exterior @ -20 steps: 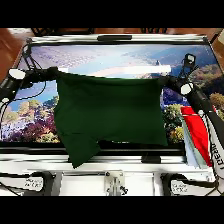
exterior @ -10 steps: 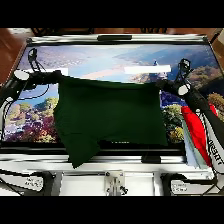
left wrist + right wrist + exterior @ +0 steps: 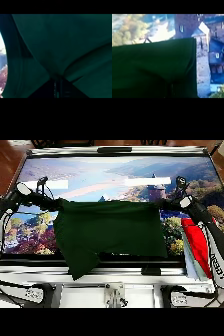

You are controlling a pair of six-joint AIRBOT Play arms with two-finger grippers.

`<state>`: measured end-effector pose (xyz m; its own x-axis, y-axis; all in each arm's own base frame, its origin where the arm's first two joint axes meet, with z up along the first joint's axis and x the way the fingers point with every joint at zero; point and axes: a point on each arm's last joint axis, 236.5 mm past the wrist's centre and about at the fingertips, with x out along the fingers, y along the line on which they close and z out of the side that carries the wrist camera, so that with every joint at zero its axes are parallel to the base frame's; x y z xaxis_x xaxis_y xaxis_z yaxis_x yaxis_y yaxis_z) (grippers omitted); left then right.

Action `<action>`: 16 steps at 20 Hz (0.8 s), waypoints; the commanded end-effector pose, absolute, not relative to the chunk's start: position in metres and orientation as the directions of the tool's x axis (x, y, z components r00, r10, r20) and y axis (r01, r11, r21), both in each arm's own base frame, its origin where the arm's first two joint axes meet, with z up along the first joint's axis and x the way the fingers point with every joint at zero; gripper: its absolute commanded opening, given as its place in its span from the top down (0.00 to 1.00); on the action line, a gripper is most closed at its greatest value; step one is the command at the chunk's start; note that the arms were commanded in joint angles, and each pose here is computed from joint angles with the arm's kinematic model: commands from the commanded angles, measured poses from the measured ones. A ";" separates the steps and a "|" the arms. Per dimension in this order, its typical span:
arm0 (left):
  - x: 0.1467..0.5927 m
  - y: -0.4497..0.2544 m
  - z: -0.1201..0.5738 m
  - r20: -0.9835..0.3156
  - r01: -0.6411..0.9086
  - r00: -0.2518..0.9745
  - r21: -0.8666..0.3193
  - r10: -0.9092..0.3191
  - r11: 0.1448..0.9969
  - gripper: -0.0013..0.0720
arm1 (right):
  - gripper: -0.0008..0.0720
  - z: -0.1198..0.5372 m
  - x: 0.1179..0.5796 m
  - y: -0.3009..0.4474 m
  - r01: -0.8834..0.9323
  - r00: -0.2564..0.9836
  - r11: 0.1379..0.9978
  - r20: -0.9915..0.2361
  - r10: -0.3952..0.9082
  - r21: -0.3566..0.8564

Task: Fold the shirts.

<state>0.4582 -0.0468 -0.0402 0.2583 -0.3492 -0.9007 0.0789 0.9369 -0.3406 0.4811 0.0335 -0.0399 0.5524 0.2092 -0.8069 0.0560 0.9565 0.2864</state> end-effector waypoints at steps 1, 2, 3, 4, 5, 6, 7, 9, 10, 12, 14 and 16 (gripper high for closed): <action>0.439 -0.043 -0.054 -0.929 0.039 0.164 -0.330 -0.332 0.943 0.93 | 0.90 -0.058 0.453 0.022 0.127 0.436 0.961 -0.884 0.167 0.244; 0.438 -0.043 -0.057 -0.930 0.030 0.158 -0.332 -0.332 0.943 0.93 | 0.90 -0.060 0.449 0.020 0.150 0.417 0.960 -0.895 0.155 0.236; 0.438 -0.043 -0.058 -0.930 0.023 0.154 -0.334 -0.333 0.942 0.93 | 0.90 -0.062 0.446 0.019 0.158 0.405 0.960 -0.901 0.153 0.233; 0.438 -0.043 -0.060 -0.931 0.019 0.150 -0.335 -0.334 0.942 0.93 | 0.90 -0.063 0.444 0.019 0.160 0.396 0.959 -0.905 0.154 0.234; 0.437 -0.043 -0.061 -0.931 0.016 0.148 -0.335 -0.334 0.942 0.93 | 0.90 -0.064 0.442 0.020 0.163 0.388 0.958 -0.908 0.156 0.235; 0.437 -0.043 -0.062 -0.931 0.015 0.146 -0.335 -0.334 0.942 0.93 | 0.90 -0.064 0.440 0.020 0.179 0.380 0.954 -0.912 0.158 0.240; 0.436 -0.043 -0.064 -0.932 0.013 0.141 -0.335 -0.334 0.942 0.93 | 0.90 -0.065 0.438 0.020 0.199 0.370 0.949 -0.915 0.159 0.246; 0.436 -0.043 -0.066 -0.932 0.011 0.137 -0.336 -0.335 0.942 0.93 | 0.90 -0.069 0.432 0.021 0.210 0.345 0.948 -0.926 0.156 0.239; 0.436 -0.043 -0.066 -0.932 0.010 0.137 -0.336 -0.335 0.942 0.93 | 0.90 -0.072 0.429 0.019 0.215 0.329 0.950 -0.933 0.149 0.227; 0.434 -0.043 -0.066 -0.933 0.004 0.129 -0.338 -0.336 0.941 0.93 | 0.90 -0.076 0.428 0.016 0.223 0.317 0.952 -0.939 0.134 0.212; 0.434 -0.043 -0.066 -0.933 0.004 0.129 -0.338 -0.336 0.941 0.93 | 0.90 -0.078 0.431 0.015 0.224 0.327 0.951 -0.936 0.131 0.212; 0.434 -0.043 -0.068 -0.933 0.002 0.125 -0.339 -0.336 0.941 0.93 | 0.90 -0.079 0.434 0.014 0.225 0.336 0.951 -0.933 0.130 0.213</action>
